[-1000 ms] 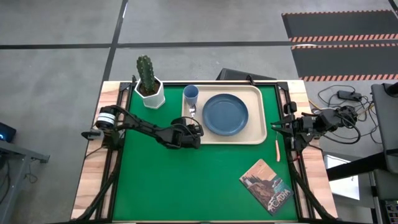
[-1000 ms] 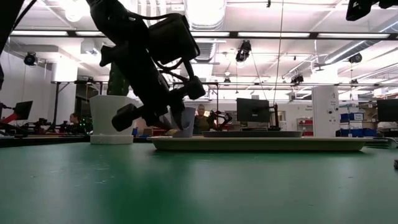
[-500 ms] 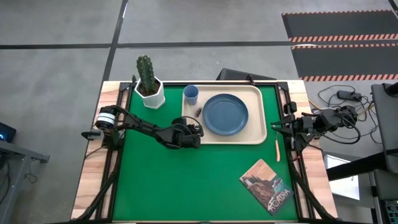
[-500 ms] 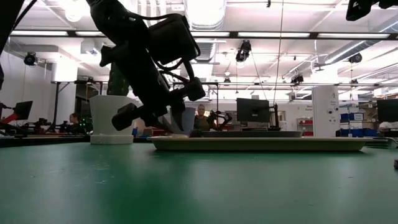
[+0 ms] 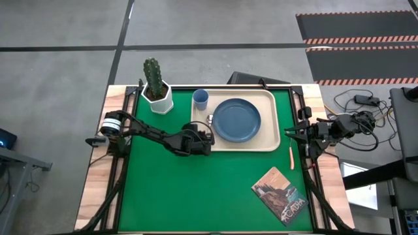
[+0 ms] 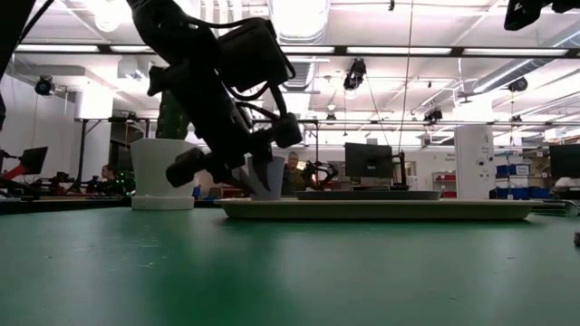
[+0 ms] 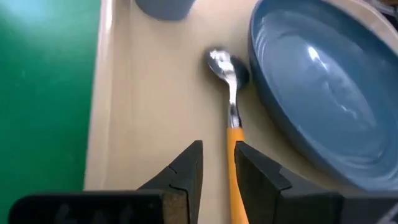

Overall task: Pick and place plate/cup/fork/spoon on tray
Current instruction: Put the yellow spoon on the white serving tray to the left of the blue plate

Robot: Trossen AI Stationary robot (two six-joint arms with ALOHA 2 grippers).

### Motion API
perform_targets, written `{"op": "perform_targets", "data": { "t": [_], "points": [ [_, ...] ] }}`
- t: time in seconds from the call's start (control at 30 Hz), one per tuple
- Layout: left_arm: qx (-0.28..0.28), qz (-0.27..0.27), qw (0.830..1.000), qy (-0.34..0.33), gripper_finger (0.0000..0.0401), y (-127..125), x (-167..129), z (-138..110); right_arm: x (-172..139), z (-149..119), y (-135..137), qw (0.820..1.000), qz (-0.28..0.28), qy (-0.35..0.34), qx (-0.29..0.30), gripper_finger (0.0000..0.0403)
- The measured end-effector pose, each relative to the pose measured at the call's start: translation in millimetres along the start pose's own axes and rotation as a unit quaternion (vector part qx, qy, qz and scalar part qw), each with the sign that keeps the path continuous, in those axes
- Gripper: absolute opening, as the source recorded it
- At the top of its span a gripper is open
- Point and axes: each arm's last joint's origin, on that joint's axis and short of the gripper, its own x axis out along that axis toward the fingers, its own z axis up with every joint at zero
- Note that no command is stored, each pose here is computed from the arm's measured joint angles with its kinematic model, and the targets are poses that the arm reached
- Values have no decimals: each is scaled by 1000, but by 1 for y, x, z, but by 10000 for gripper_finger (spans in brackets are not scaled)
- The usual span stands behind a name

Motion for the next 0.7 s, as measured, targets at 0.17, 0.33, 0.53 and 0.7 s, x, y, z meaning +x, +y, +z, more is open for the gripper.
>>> {"op": "perform_targets", "data": {
  "t": [0.17, 0.33, 0.53, 0.7],
  "points": [
    [20, -25, 999, 27, 73, -6, -1, -1, 0, 0, 0, 1000, 0, 0, 0, 52],
    [28, -57, 997, 52, 73, -13, -2, -1, 0, 0, 0, 1000, 0, 0, 0, 52],
    [31, -62, 996, 54, 73, -17, -1, 2, 0, 0, 0, 1000, 0, -1, 0, 52],
    [27, -51, 996, 74, 73, -12, 9, 8, 0, 0, 0, 1000, 0, -1, 0, 52]
  ]
}}
